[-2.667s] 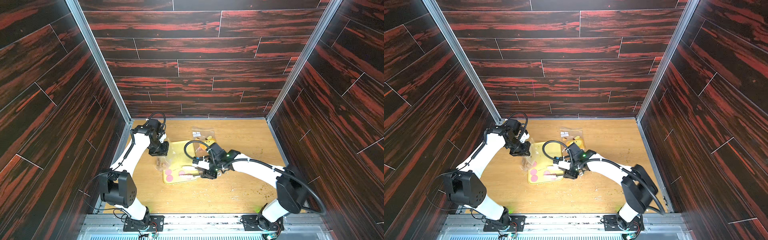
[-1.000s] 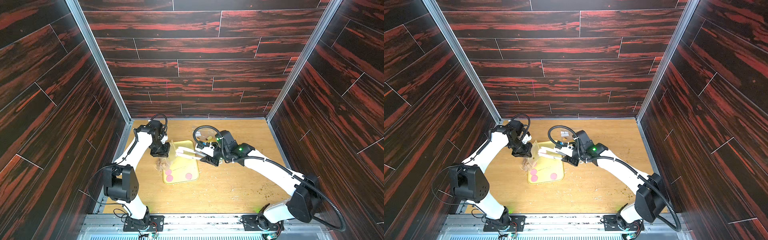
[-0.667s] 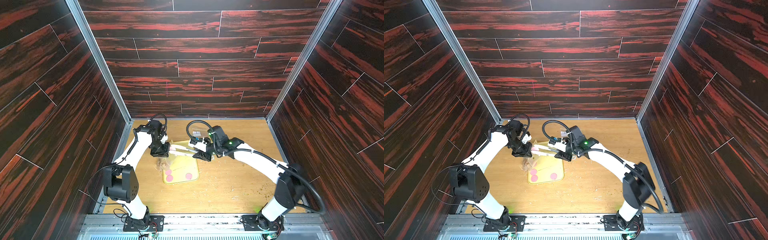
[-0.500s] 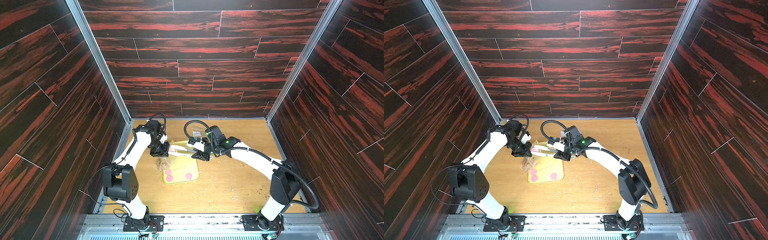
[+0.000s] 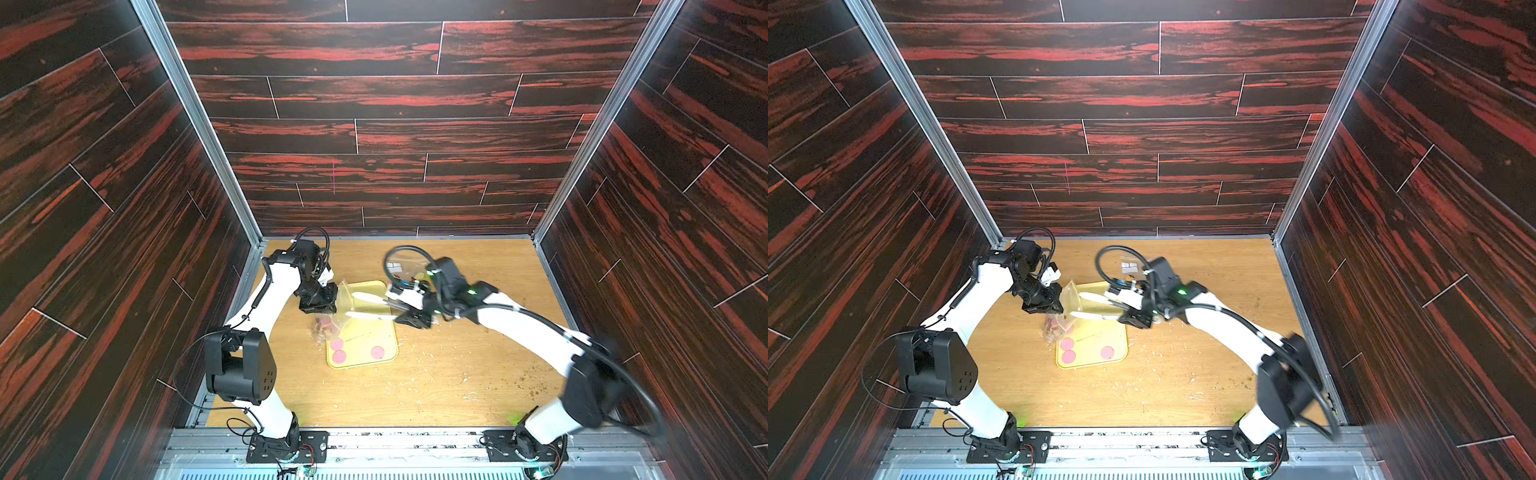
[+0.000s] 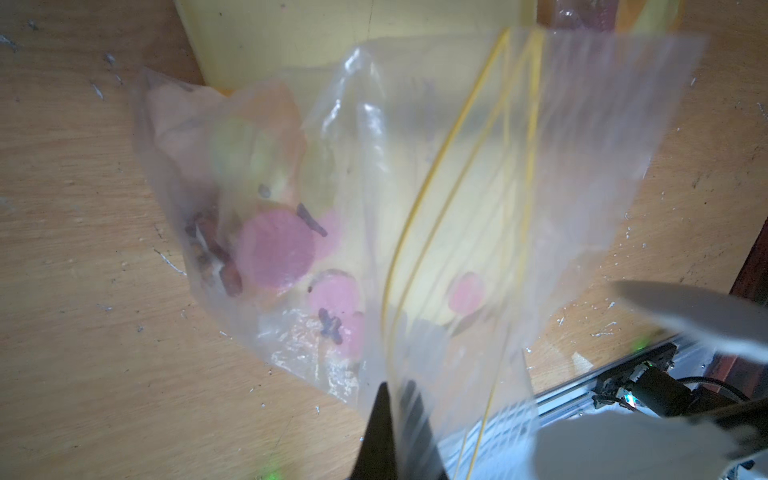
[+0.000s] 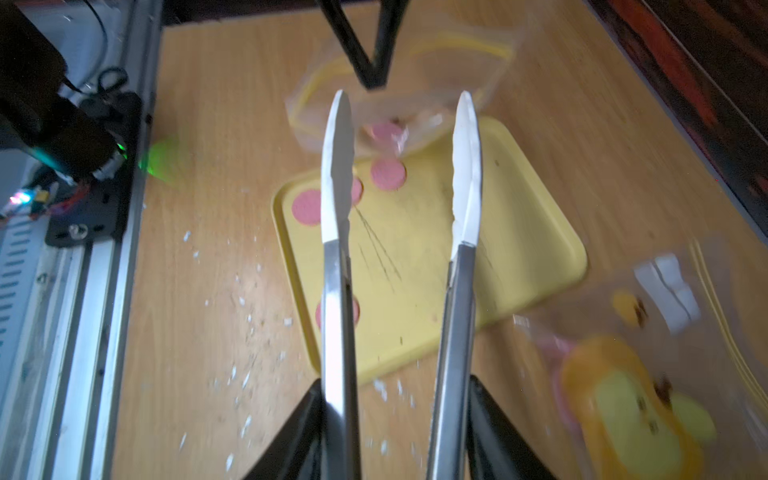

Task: Put the cookies into a resealable bag to prevent moisture
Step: Adjust the cookie on the tray, then pick up the cookie from the tray, then place the cookie in the ziploc bag, then pick up the cookie from the tray, then place the cookie in the ziploc bag.

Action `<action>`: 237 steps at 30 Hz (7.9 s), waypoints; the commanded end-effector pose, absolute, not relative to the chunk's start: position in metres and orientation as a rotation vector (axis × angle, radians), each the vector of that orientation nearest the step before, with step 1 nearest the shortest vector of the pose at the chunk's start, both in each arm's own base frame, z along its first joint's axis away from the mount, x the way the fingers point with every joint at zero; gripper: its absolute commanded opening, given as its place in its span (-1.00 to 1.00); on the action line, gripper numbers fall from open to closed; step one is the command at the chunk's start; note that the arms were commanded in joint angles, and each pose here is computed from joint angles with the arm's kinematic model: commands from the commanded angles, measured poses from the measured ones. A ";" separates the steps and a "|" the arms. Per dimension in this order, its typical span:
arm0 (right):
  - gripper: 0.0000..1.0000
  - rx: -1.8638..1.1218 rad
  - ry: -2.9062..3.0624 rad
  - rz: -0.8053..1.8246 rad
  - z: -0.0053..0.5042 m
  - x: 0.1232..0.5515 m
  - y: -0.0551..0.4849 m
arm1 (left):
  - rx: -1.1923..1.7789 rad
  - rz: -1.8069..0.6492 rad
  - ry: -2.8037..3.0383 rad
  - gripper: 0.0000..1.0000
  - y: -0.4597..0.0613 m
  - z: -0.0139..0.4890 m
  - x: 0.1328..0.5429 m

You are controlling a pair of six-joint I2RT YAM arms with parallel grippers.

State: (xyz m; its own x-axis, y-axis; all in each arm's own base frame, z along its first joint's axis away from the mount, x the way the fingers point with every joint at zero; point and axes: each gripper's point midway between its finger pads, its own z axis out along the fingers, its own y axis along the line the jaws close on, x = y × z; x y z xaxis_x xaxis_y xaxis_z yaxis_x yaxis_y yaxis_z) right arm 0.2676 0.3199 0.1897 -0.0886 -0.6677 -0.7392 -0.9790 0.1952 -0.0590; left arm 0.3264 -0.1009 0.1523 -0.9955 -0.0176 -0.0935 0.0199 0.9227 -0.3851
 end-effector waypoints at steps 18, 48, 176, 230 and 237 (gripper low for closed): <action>0.02 -1.781 2.192 0.323 0.103 0.212 0.269 | 0.041 -0.610 3.004 -1.00 -0.100 0.151 0.323; 0.01 -1.808 2.064 0.415 0.114 0.224 0.305 | 0.048 -0.611 3.006 -1.00 -0.100 0.149 0.323; 0.02 -1.869 1.897 0.562 0.074 0.288 0.424 | -0.100 -0.441 3.025 -1.00 -0.058 0.142 0.340; -0.20 -1.586 1.703 0.567 0.216 0.279 0.363 | -0.090 -0.458 3.039 -1.00 -0.060 0.141 0.338; -0.18 -1.654 1.702 0.605 0.199 0.297 0.397 | -0.090 -0.462 3.033 -1.00 -0.061 0.143 0.336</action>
